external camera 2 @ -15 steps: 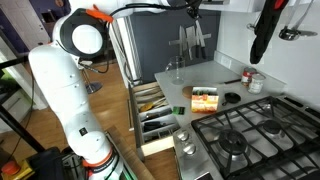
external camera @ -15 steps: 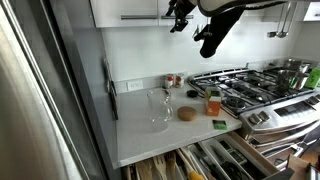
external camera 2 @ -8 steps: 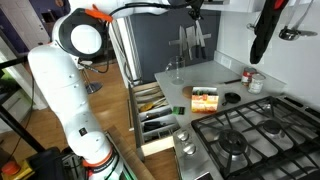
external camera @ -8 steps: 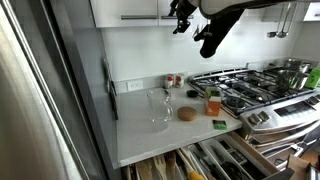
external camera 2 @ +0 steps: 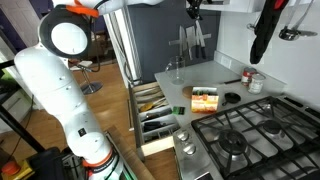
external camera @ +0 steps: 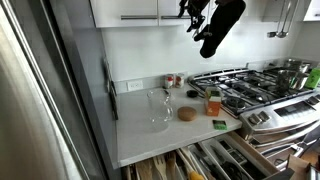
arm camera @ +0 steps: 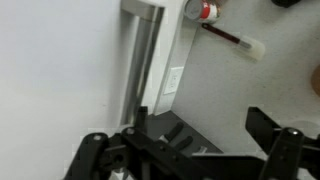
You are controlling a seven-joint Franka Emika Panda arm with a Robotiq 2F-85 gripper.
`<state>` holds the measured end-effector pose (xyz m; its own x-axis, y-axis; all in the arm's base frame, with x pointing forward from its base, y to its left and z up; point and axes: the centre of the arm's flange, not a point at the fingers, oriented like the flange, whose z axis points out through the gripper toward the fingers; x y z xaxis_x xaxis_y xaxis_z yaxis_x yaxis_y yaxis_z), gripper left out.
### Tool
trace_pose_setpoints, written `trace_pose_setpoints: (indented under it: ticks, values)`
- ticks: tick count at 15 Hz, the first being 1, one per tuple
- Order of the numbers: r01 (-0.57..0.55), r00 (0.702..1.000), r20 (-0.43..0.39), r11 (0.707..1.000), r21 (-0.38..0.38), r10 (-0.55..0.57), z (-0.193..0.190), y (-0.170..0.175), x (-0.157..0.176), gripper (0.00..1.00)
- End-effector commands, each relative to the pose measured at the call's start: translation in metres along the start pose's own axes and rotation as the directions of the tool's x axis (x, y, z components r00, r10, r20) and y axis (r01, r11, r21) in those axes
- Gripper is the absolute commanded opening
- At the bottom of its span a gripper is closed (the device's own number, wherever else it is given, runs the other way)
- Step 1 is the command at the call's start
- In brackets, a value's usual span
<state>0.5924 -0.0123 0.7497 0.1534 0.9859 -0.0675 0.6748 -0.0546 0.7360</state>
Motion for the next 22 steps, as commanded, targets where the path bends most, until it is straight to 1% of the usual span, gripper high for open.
trace_pose_setpoints:
  ticks: [1, 2, 3, 4, 5, 6, 7, 8, 10, 11, 16, 19, 22]
  values:
    - [0.071, 0.995, -0.078, 0.987, 0.146, -0.061, -0.003, -0.037, -0.004, 1.00]
    - [0.091, 0.992, -0.106, 0.979, 0.185, -0.072, 0.000, -0.045, -0.001, 1.00]
    - [0.105, 0.990, -0.112, 0.975, 0.197, -0.084, 0.003, -0.050, 0.002, 1.00]
    - [0.108, 0.987, -0.134, 0.978, 0.176, -0.085, 0.003, -0.051, 0.006, 1.00]
    - [0.103, 0.985, -0.154, 0.984, 0.143, -0.081, 0.002, -0.050, 0.008, 1.00]
    - [0.083, 0.986, -0.153, 0.993, 0.087, -0.069, -0.003, -0.045, 0.010, 1.00]
    - [0.040, 0.986, -0.164, 0.998, 0.039, -0.033, -0.008, -0.038, 0.013, 1.00]
    - [0.010, 0.984, -0.177, 1.000, -0.013, -0.012, -0.013, -0.031, 0.015, 1.00]
    - [-0.042, 0.981, -0.193, 0.993, -0.108, 0.020, -0.020, -0.019, 0.016, 1.00]
    - [-0.055, 0.981, -0.191, 0.989, -0.138, 0.028, -0.021, -0.015, 0.017, 1.00]
    - [-0.113, 0.979, -0.193, 0.969, -0.219, 0.070, -0.001, -0.006, 0.038, 1.00]
    - [-0.132, 0.979, -0.187, 0.955, -0.264, 0.083, 0.011, 0.000, 0.043, 1.00]
    - [-0.131, 0.985, -0.145, 0.947, -0.292, 0.091, 0.024, 0.004, 0.043, 1.00]
